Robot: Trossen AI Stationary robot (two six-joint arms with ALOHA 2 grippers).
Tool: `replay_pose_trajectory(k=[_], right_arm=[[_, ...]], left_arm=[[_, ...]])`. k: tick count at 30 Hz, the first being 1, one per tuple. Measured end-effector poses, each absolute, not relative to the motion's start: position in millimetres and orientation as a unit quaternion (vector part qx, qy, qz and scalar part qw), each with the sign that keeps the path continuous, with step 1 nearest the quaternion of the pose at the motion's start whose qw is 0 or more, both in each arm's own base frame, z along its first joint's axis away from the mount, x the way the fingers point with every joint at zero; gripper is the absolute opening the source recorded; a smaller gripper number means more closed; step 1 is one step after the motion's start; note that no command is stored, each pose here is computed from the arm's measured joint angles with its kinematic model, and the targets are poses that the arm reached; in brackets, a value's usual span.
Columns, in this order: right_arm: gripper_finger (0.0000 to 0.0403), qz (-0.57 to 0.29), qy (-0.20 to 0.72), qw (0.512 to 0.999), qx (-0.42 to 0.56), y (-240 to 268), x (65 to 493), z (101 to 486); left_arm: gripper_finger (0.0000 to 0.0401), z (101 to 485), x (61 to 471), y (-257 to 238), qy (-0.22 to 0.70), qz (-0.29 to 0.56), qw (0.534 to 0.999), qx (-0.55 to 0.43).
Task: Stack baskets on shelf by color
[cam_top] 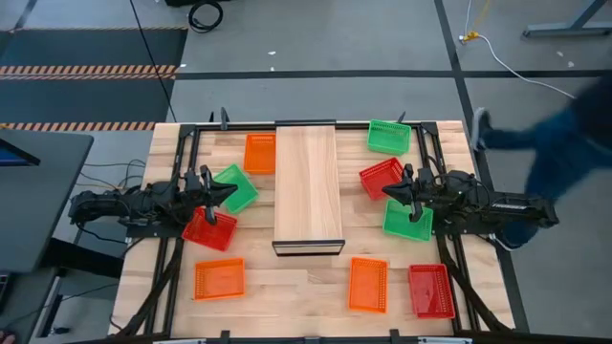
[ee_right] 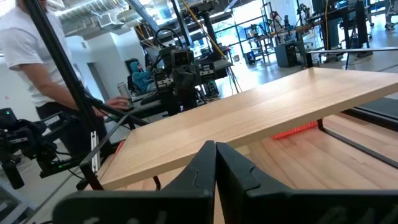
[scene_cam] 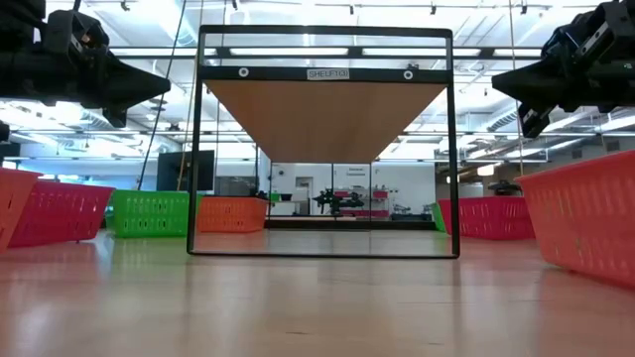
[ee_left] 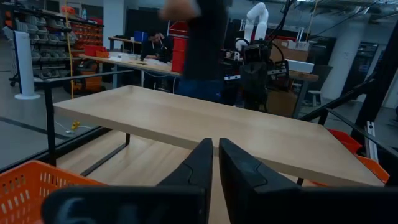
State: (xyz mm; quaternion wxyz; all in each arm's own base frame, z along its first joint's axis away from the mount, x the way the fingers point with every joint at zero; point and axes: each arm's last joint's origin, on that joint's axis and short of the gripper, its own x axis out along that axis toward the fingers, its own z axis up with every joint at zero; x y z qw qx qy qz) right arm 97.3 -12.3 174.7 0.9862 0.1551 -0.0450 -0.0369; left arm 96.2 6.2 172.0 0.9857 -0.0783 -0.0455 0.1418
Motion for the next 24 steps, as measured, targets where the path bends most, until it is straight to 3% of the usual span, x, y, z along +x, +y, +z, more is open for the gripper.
replay_pose_trajectory(k=[24], right_arm=[[0.0014,-0.037,-0.045,0.986,0.155,-12.3,97.3,174.6]], left_arm=[[0.0031,172.0,96.2,6.2,-0.045,0.142,0.986,-0.078]])
